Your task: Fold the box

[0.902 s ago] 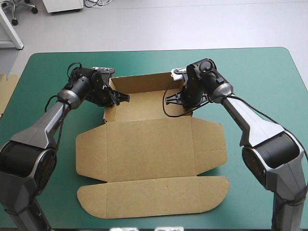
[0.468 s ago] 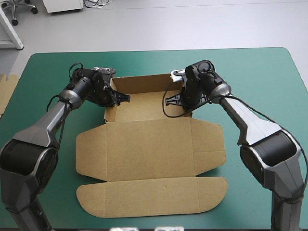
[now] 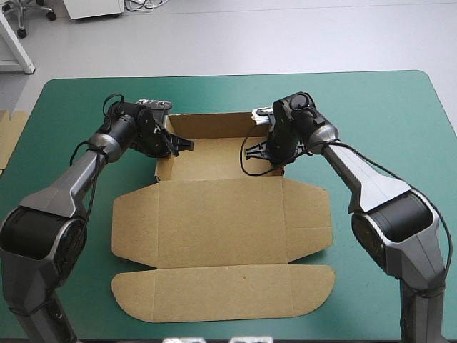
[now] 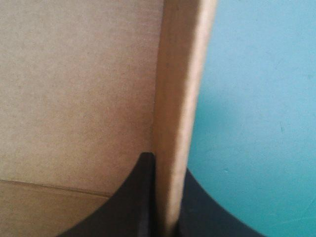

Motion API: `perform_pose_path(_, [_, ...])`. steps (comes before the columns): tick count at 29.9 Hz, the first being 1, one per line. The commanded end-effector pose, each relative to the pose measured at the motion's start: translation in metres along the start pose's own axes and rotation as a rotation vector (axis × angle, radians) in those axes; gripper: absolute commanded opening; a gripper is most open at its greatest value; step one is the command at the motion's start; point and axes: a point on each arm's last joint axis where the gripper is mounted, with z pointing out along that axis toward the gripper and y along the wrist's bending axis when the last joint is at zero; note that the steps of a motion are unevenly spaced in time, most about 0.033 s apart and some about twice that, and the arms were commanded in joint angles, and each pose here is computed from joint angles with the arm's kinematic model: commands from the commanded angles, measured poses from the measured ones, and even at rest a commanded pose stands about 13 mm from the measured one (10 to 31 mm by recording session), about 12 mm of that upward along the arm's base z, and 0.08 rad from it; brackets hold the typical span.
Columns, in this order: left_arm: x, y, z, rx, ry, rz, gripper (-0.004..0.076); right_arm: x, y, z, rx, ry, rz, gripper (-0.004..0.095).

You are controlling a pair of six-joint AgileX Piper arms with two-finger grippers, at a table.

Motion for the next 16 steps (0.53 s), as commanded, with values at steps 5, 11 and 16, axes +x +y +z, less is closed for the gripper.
perform_pose_path(5, [-0.0126,-0.0099,-0.0265,0.065,-0.131,0.000,-0.0010,-0.0032,0.0037,-0.0282,-0.041,-0.083,-0.052,0.0000])
perform_pose_path(11, [-0.0116,-0.0097,-0.0232,0.063,-0.114,0.000,-0.0010,-0.0035,0.0038,-0.0282,-0.042,-0.087,-0.054,0.0000])
perform_pose_path(16, [-0.0112,-0.0097,-0.0231,0.062,-0.110,0.004,-0.0010,-0.0046,0.0041,-0.0283,-0.045,-0.099,-0.049,0.0000])
